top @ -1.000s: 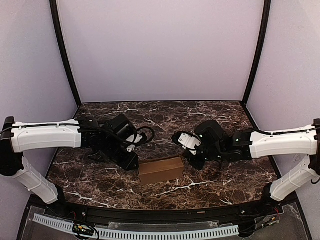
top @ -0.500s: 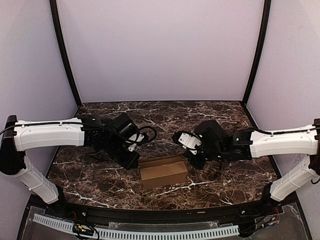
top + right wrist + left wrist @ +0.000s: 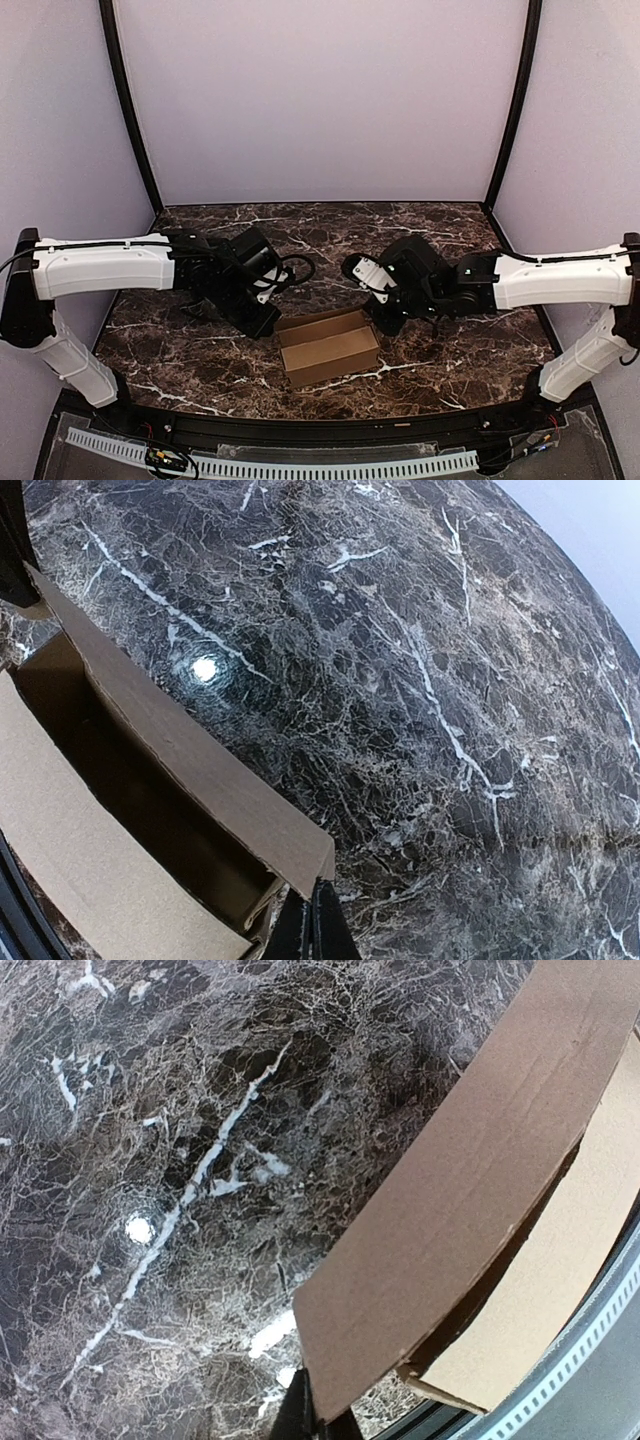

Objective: Fold the paper box

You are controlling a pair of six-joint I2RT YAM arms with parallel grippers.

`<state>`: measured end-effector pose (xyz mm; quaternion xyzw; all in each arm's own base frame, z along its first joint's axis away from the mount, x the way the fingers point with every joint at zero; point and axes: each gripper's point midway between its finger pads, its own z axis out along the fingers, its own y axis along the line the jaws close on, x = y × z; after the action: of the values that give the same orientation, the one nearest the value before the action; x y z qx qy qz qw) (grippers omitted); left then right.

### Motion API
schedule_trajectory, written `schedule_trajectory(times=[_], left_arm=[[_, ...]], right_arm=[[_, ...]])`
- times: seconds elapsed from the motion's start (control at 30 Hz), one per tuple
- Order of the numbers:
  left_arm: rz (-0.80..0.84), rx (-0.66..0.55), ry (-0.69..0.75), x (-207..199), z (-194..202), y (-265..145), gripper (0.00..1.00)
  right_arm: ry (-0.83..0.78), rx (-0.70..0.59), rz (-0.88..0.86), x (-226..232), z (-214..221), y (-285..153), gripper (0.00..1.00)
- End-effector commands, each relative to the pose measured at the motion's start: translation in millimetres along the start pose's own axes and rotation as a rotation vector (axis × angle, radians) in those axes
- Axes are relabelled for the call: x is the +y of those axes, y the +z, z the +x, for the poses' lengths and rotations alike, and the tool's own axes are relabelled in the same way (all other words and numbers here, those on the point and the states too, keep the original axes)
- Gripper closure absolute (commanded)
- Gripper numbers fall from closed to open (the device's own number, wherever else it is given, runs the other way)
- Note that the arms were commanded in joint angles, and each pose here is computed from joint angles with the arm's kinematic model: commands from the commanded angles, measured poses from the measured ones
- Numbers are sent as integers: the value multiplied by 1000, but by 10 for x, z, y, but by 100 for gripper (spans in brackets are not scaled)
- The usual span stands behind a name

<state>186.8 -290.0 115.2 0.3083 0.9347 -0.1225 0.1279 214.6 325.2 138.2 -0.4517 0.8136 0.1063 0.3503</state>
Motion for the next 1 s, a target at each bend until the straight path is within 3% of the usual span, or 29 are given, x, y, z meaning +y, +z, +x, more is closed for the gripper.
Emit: schedule_trajectory(times=[0.0,0.27,0.33,0.4,0.6,0.77,0.97], left_arm=[[38,-61,-7,-128,-197,-85,99],[37,-85,-15,-148,-293,-117,99],[34,-91,-15,-146,-311,-123,94],[18,-93,-14,-118,-313,-133,81],[-73,-107,6,26,-352,-292,55],[-57,-138,-1,-4,-382,-591,52],[72,-142,-66,-154,-205,-795,50]], right_arm=[[71,-14,-43,137,-118,-16,100],[94,8,-36,151,-52,13,100],[92,13,-29,146,-26,21,100],[88,23,-23,147,17,37,100],[100,39,5,112,93,51,100],[130,51,35,68,124,40,100],[160,56,78,12,132,28,100]])
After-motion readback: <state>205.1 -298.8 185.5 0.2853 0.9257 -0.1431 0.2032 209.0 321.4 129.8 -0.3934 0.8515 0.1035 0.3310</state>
